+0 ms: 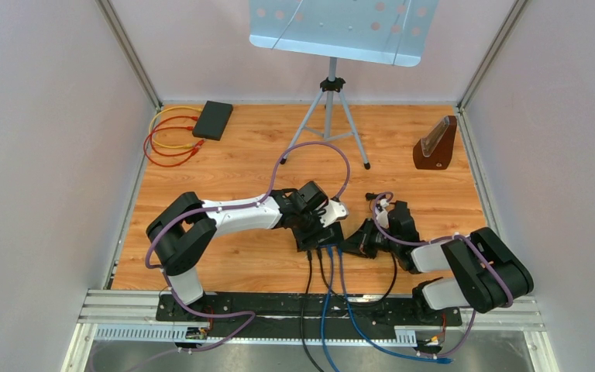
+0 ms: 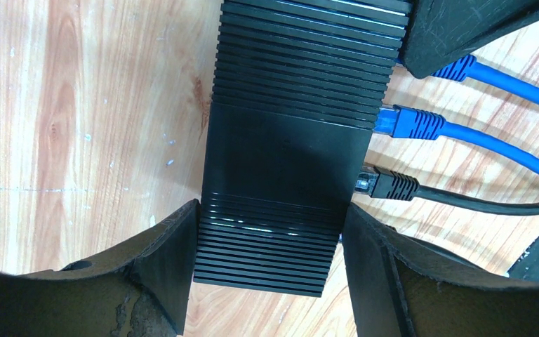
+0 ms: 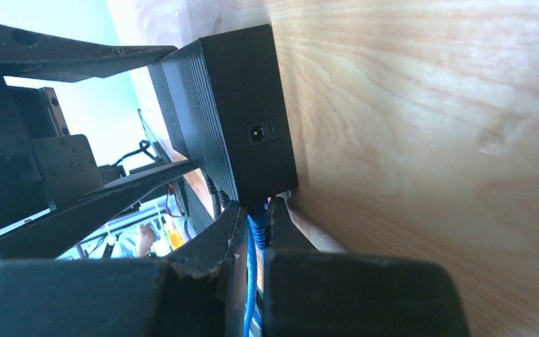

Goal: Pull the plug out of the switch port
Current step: Pull the connector from the switch port, then place the connector at the center of the board.

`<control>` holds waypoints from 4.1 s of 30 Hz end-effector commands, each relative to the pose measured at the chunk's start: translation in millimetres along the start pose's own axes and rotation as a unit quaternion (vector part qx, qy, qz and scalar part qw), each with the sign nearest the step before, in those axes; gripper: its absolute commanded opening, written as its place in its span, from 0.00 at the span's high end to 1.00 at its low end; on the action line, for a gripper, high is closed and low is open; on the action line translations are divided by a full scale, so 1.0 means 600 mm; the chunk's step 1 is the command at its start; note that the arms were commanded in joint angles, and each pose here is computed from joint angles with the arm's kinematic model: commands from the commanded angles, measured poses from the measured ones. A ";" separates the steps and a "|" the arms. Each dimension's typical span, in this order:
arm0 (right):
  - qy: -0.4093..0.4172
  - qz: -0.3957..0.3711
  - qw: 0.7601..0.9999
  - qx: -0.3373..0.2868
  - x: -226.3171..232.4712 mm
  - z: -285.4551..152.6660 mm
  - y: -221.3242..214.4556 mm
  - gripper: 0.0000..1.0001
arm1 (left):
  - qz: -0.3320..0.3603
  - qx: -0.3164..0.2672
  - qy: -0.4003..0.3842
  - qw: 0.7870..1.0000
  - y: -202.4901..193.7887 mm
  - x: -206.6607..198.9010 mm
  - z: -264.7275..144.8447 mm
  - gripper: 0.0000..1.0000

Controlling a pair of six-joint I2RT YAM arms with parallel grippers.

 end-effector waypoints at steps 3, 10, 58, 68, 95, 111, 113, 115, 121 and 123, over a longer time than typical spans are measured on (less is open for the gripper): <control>-0.019 -0.004 0.998 0.057 -0.012 -0.005 -0.028 1.00 | 0.002 0.032 -0.014 0.999 -0.016 -0.010 0.022 0.39; -0.013 0.008 0.999 0.032 0.005 -0.002 -0.010 1.00 | 0.000 0.032 -0.009 0.999 -0.017 -0.007 0.023 0.39; -0.083 -0.052 0.991 0.087 0.033 -0.036 -0.049 1.00 | -0.052 -0.003 -0.033 0.998 -0.018 0.011 0.014 0.39; 0.064 -0.149 0.986 -0.036 0.144 -0.078 -0.002 1.00 | -0.080 -0.056 -0.036 0.995 0.005 0.001 -0.020 0.00; 0.314 -0.294 0.856 -0.287 0.441 -0.154 0.115 1.00 | -0.205 -0.453 -0.090 0.863 0.036 -0.054 -0.323 0.00; 0.261 -0.285 0.882 -0.270 0.419 -0.117 0.126 1.00 | -0.159 -0.446 -0.196 0.858 0.046 -0.094 -0.333 0.00; 0.276 -0.284 0.882 -0.255 0.423 -0.113 0.123 1.00 | -0.157 -0.436 -0.199 0.864 0.053 -0.093 -0.315 0.00; 0.300 -0.291 0.877 -0.237 0.431 -0.114 0.116 1.00 | -0.159 -0.408 -0.194 0.878 0.061 -0.089 -0.293 0.02; 0.292 -0.296 0.882 -0.223 0.432 -0.111 0.116 1.00 | -0.160 -0.398 -0.215 0.877 0.078 -0.091 -0.268 0.44; 0.283 -0.293 0.884 -0.227 0.428 -0.112 0.116 0.98 | -0.164 -0.400 -0.204 0.878 0.077 -0.087 -0.267 0.69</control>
Point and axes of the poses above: each gripper's point midway between its finger pads, its own z axis out along the fingers, its own x axis along the line the jaws close on, y = z × x, the point moved 7 cm from there along -z, back along the fingers, and after that the axes turned 12 degrees about -z, right-handed, at the moved point
